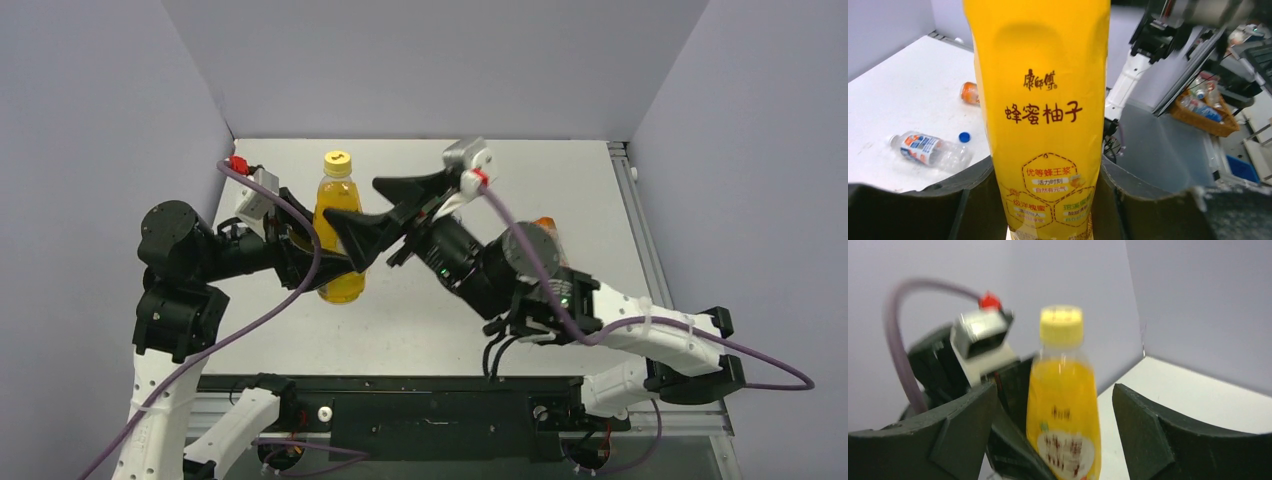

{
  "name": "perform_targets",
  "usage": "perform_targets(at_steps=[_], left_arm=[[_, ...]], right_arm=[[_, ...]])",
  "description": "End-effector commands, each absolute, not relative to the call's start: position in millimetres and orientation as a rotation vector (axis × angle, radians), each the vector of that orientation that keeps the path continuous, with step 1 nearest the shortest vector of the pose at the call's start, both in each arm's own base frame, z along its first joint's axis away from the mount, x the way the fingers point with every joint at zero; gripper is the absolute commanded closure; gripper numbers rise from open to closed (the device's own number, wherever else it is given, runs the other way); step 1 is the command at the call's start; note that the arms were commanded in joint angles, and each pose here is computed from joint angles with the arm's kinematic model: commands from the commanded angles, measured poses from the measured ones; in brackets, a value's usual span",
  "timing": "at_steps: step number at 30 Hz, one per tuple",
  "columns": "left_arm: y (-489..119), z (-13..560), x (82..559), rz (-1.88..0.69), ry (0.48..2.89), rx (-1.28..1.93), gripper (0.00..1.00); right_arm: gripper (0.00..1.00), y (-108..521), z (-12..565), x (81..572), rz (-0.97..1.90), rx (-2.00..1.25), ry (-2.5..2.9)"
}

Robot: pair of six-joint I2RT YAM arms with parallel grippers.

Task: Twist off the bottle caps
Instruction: Pick up the plastic bottle at the center of the board.

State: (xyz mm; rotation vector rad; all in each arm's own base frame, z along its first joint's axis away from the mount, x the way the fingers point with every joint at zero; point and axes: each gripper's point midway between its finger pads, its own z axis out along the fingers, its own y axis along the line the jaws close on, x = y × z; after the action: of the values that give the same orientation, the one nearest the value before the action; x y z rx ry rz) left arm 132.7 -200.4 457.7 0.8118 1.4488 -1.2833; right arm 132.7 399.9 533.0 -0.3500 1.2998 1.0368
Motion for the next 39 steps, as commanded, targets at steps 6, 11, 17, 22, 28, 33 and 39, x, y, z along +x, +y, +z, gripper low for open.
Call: perform_targets(at_steps=[6, 11, 17, 22, 28, 33, 39], left_arm=[[-185.8, 433.1, 127.0, -1.028, 1.415, 0.944, 0.82], [-184.5, 431.4, 123.9, -1.013, 1.411, 0.957, 0.83], [-181.5, 423.9, 122.0, -0.970, 1.412, 0.996, 0.83], [-180.6, 422.1, 122.0, -0.955, 1.409, 1.005, 0.84], [-180.2, 422.5, 119.8, -0.950, 1.399, 1.014, 0.85], [-180.4, 423.6, 117.9, -0.948, 1.383, 1.021, 0.85], [-182.5, 433.4, 118.6, -0.978, 1.365, 0.984, 0.15]], right_arm=[[0.19, 352.6, 603.2, 129.9, 1.046, -0.498, 1.332], [0.21, 368.6, 588.6, 129.8, 1.041, -0.583, 1.380], [0.27, 383.5, 580.4, 123.6, 1.076, -0.658, 1.391], [0.36, 395.1, 573.4, 120.8, 1.093, -0.688, 1.400], [0.50, 401.8, 568.6, 124.9, 1.099, -0.678, 1.413], [0.67, 406.0, 562.5, 130.2, 1.096, -0.669, 1.431], [0.92, 410.9, 552.7, 138.5, 1.074, -0.655, 1.454]])
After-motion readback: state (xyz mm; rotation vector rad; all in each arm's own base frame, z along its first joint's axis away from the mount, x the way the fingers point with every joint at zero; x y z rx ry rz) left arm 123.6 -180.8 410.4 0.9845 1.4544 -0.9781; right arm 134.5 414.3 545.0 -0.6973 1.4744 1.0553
